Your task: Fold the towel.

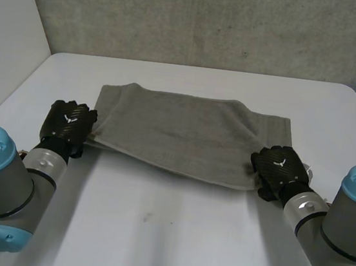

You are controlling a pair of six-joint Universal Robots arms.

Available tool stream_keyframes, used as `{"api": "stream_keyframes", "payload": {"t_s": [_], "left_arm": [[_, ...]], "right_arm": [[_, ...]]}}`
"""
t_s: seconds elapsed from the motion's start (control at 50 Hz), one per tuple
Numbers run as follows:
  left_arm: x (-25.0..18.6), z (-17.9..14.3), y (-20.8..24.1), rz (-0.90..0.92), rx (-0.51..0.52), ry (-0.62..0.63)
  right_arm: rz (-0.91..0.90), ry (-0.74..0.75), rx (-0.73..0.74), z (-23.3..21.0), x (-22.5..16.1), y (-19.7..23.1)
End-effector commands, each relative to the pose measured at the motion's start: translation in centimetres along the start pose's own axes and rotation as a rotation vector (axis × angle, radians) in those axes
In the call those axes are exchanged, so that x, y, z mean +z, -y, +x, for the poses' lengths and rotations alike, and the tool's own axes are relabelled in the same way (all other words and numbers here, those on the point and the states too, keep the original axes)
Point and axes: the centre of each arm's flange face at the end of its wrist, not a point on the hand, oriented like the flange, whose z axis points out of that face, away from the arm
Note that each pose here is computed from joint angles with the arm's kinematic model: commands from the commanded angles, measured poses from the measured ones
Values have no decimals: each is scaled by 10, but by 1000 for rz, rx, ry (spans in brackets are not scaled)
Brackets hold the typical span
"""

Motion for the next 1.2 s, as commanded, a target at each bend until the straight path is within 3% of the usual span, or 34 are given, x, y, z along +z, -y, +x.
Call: {"api": "stream_keyframes", "payload": {"t_s": [0.02, 0.28, 0.96, 1.06, 1.2], "left_arm": [[0, 0, 0, -2, 0, -1], [-1, 1, 0, -2, 0, -1], [-2, 1, -1, -6, 6, -2], [-7, 3, -2, -16, 14, -13], [-26, -4, 24, -14, 100, -29]], "right_arm": [[27, -13, 122, 6, 0, 10], [-3, 16, 205, 4, -1, 14], [-55, 48, 192, -4, -2, 8], [-38, 50, 127, -1, -6, 17], [-88, 7, -219, 32, -43, 52]]}}
